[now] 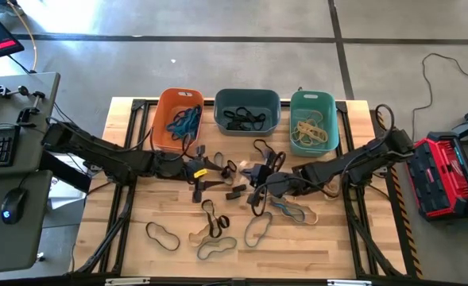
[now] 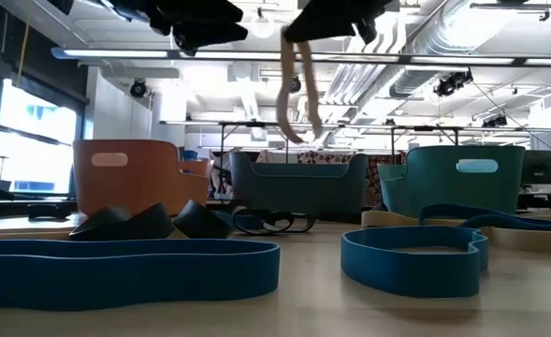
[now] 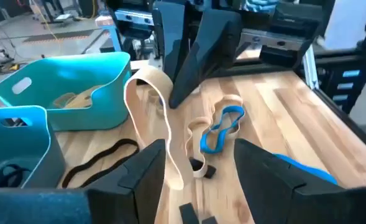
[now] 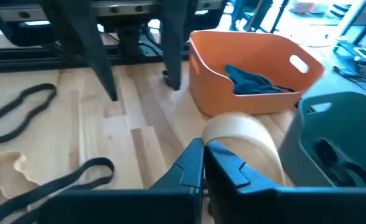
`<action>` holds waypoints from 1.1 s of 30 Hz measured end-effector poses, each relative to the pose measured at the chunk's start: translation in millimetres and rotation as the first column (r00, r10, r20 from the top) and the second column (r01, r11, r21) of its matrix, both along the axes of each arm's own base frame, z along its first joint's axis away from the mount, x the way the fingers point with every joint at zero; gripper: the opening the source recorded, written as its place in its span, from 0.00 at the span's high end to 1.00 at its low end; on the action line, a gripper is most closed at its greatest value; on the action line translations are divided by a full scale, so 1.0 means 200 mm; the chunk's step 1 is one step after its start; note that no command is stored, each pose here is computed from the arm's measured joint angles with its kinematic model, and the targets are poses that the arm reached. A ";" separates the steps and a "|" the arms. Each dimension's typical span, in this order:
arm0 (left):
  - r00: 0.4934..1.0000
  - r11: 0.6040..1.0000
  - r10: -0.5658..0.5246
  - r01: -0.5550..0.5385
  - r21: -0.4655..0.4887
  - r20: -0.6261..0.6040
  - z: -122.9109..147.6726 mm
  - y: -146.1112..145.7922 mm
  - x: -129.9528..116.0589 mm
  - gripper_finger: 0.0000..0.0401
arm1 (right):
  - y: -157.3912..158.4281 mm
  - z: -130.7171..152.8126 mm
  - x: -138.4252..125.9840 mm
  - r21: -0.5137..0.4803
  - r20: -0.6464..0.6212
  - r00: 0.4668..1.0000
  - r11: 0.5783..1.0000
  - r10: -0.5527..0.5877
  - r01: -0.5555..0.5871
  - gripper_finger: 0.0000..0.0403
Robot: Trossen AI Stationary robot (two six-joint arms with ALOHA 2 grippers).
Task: Sort rubber bands into baskets
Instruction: Put the brown rubber band into the green bin
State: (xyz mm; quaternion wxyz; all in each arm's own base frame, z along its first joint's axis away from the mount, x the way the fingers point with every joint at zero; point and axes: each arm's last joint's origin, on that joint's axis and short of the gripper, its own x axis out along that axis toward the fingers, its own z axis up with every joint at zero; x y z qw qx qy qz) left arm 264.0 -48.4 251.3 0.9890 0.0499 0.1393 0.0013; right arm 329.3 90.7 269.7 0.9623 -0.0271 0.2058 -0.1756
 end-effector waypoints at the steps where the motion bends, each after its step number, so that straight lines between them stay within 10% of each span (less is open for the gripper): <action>1: 1.000 1.000 0.003 -0.003 -0.010 0.011 -0.02 0.00 0.00 0.54 | 0.00 0.00 -0.01 0.000 -0.002 1.000 1.000 -0.006 0.006 1.00; 14: 0.991 0.995 0.078 -0.072 -0.062 0.111 -0.15 0.03 -0.07 0.54 | -0.14 0.03 -0.18 -0.052 -0.133 0.945 0.954 -0.299 0.295 1.00; 33: 0.995 0.996 0.032 -0.024 -0.091 0.093 -0.17 0.02 -0.08 0.54 | -0.68 0.08 -0.46 -0.180 -0.278 0.630 0.684 -0.725 0.707 1.00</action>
